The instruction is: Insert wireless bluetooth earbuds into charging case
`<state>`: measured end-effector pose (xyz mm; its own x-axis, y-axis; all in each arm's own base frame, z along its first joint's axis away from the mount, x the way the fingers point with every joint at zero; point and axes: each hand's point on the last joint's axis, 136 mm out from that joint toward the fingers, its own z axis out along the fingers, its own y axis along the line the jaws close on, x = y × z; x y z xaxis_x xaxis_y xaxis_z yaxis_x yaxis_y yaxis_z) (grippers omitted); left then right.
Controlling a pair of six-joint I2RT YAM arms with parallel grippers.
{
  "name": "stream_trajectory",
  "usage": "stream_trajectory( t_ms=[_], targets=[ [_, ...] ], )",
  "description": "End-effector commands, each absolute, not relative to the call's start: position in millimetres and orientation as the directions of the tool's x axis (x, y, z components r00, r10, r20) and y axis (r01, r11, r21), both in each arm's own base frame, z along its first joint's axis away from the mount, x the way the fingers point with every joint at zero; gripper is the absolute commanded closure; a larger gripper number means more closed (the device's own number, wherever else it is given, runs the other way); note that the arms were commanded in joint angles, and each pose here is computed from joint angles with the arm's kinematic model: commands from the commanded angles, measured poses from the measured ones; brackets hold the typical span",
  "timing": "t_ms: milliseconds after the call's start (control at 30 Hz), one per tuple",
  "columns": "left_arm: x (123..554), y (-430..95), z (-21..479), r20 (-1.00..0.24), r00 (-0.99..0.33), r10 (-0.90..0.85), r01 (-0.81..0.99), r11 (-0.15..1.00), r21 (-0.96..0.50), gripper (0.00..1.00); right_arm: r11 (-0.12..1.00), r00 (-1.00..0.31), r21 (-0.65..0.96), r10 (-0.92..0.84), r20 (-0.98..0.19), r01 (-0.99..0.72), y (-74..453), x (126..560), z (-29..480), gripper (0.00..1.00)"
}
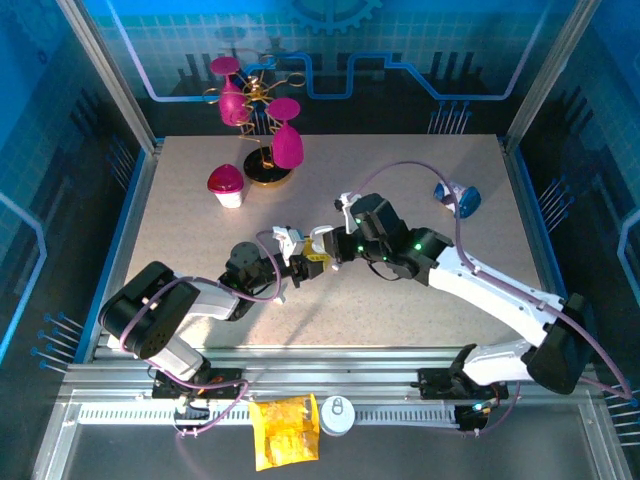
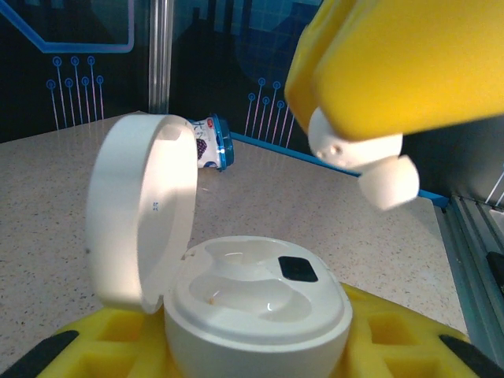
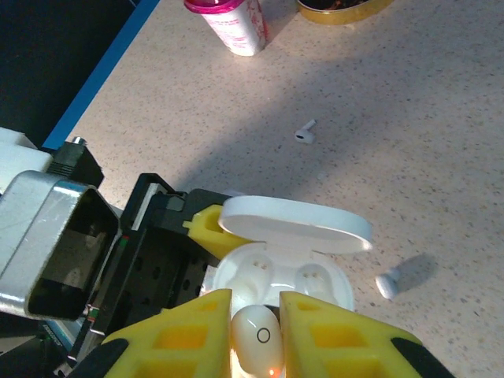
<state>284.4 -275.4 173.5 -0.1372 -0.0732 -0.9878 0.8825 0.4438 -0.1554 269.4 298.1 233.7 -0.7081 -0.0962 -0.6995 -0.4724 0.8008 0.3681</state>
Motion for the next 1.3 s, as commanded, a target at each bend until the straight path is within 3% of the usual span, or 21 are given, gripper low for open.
stream_trajectory(
  t_ms=[0,1000,1267],
  targets=[
    [287.7,-273.4,194.6,-0.994,-0.053,-0.1,0.887,0.453,-0.093,0.74,0.787,-0.69,0.385,-0.07,-0.721,-0.482,311.4,273.9,248.3,0.81],
    [290.7,-272.3,202.1,-0.993,-0.047,-0.106,0.878,0.469,-0.092,0.74,0.801,-0.693,0.387,-0.047,-0.719,-0.456,332.4,283.3,233.5,0.86],
    [291.5,-270.3,202.8,-0.993,-0.052,-0.108,0.872,0.48,-0.098,0.74,0.823,-0.665,0.315,-0.098,-0.74,-0.472,337.0,281.5,226.6,0.81]
  ],
)
